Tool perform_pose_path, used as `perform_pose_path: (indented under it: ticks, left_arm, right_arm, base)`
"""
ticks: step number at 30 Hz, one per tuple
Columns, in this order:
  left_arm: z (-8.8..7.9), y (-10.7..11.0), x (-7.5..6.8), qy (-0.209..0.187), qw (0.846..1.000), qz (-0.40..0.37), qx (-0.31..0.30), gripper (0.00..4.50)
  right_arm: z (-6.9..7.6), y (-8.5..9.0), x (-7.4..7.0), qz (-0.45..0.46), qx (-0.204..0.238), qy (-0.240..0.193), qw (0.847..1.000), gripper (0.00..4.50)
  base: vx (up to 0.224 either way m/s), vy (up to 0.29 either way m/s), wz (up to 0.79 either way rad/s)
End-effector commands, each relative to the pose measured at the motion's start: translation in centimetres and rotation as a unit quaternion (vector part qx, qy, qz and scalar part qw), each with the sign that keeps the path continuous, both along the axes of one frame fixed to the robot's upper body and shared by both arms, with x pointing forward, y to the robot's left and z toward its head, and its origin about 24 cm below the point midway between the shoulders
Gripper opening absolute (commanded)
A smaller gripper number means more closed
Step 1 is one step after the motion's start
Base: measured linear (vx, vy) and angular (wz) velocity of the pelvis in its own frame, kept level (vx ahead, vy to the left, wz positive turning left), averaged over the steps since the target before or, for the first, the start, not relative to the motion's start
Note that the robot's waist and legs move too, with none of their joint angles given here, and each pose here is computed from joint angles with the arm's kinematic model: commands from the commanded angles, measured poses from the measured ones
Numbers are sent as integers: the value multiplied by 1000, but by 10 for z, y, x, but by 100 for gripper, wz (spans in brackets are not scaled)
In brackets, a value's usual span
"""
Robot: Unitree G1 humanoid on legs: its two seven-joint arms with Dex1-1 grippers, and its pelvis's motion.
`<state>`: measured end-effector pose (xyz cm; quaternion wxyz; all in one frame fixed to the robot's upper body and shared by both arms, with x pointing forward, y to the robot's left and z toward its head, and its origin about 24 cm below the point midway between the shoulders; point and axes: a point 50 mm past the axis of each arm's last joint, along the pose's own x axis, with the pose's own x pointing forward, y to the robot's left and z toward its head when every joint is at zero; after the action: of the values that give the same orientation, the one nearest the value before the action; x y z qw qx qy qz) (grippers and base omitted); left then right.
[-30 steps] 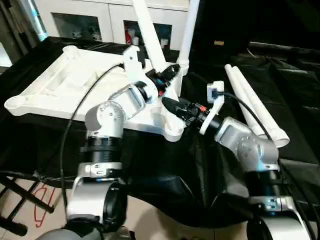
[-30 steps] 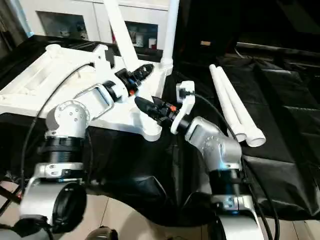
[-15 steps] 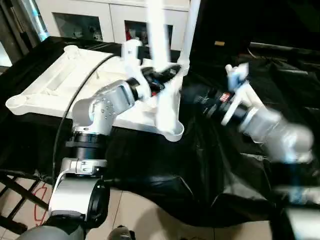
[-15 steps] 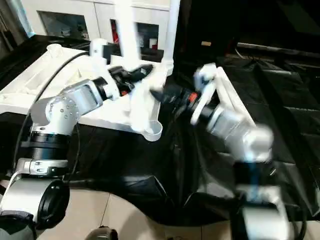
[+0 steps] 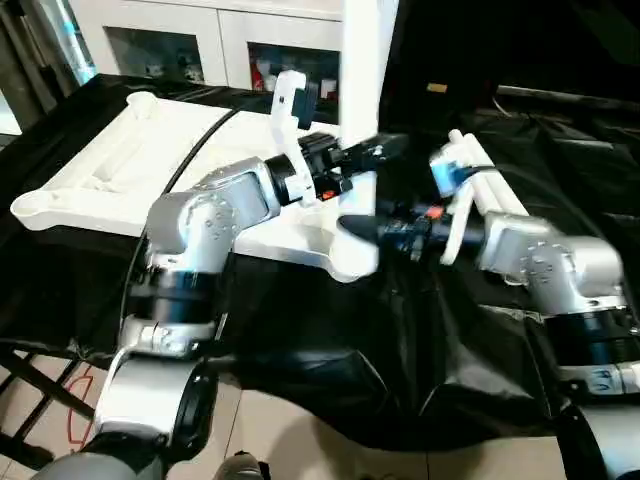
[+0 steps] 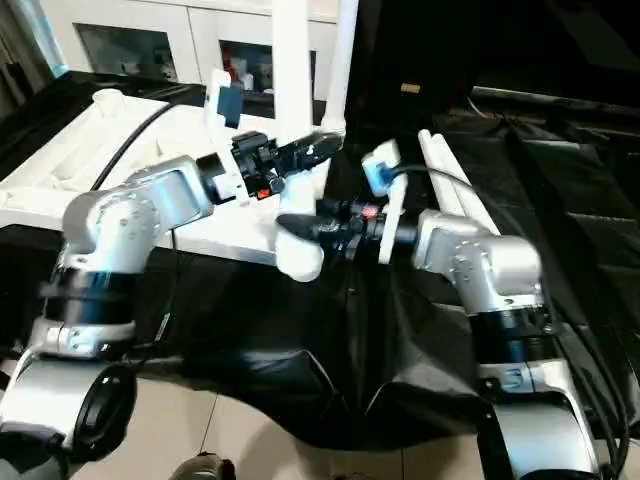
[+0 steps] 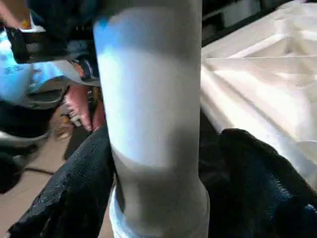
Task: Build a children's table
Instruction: Pick table leg
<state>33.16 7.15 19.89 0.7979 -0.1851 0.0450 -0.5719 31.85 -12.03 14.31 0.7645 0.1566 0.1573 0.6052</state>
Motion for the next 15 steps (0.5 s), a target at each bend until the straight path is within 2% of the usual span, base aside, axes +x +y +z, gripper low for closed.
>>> perform_pose_path:
  ticks: [1, 8, 9, 11, 15]
  left_arm:
    - [4, -8, -11, -13, 998, -54, -2, 192]
    - [3, -10, -18, -13, 996, -84, -1, 192]
    - [2, -10, -18, -15, 996, -87, -1, 192]
    - [2, -11, -20, -15, 996, -92, 1, 192]
    - [0, -12, -21, -15, 995, -98, 3, 192]
  right_arm:
    - [9, -4, 2, 1, -4, -20, 1000, 350]
    - [13, -5, -2, 41, -1, -29, 999, 350]
    - [13, -4, -2, 45, -1, -29, 999, 315]
    - [13, -3, -2, 51, 1, -28, 998, 315]
    - [14, -1, -3, 66, 6, -26, 997, 275]
  base:
    - [0, 0, 0]
    - [0, 0, 0]
    - [0, 0, 0]
    - [0, 0, 0]
    - [0, 0, 0]
